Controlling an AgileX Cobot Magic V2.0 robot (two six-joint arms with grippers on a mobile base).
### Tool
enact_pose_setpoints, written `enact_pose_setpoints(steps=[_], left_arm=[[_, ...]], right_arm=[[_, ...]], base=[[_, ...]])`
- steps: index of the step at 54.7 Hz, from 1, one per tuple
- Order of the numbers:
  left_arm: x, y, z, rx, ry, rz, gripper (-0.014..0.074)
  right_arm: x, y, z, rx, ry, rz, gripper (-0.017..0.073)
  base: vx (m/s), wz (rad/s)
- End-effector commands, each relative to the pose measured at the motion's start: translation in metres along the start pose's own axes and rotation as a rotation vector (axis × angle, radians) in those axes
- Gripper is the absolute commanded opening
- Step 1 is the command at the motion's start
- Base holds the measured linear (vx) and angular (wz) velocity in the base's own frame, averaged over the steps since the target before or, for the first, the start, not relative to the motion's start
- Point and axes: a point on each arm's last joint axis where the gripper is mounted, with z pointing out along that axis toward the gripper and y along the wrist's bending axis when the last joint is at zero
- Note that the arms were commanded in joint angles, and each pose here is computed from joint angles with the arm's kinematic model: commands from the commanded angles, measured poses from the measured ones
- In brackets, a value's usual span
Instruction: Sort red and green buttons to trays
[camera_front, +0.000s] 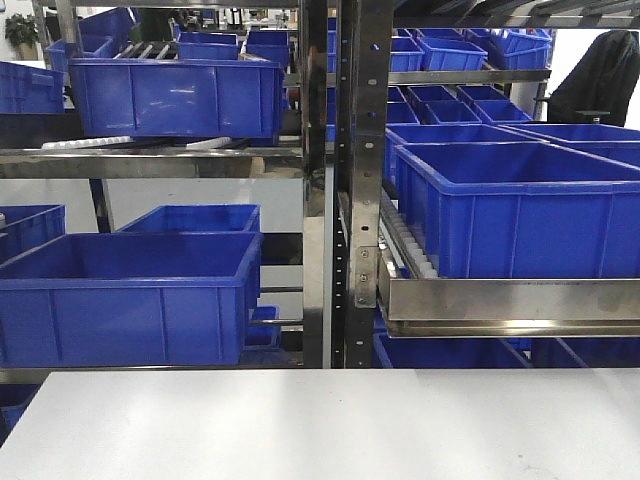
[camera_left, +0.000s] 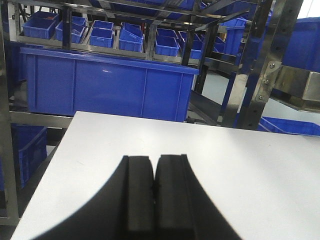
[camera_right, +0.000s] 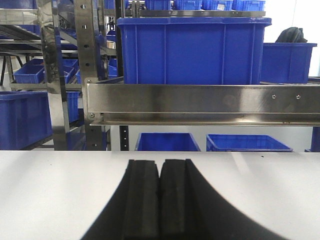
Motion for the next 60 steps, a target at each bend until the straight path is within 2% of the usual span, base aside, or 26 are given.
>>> enact_pose_setpoints(steps=[1,41,46,60], left_arm=[[-0.016,-0.002,-0.002,0.014,-0.114,-0.016,0.0057],[-0.017,-0.002,-0.003,0.016,-0.133,-0.016,0.0057],[-0.018,-0.003,-0.003,0.018,-0.145,-0.016,0.0057],[-0.021,-0.003,-0.003,0.021,-0.173,-0.018,0.0057]], right_arm=[[-0.003,0.000,0.000,0.002,-0.076,-0.011,-0.0009],[-0.003,0.000,0.000,0.002,-0.076,-0.011,-0.0009],[-0.004,0.000,0.000,0.003,-0.080,-0.031,-0.0009],[-0.017,0.001,-0.002,-0.001,-0.225,-0.023,-0.0009]], base=[[0.00,0.00],[0.00,0.00],[0.00,0.00],[0.00,0.00]])
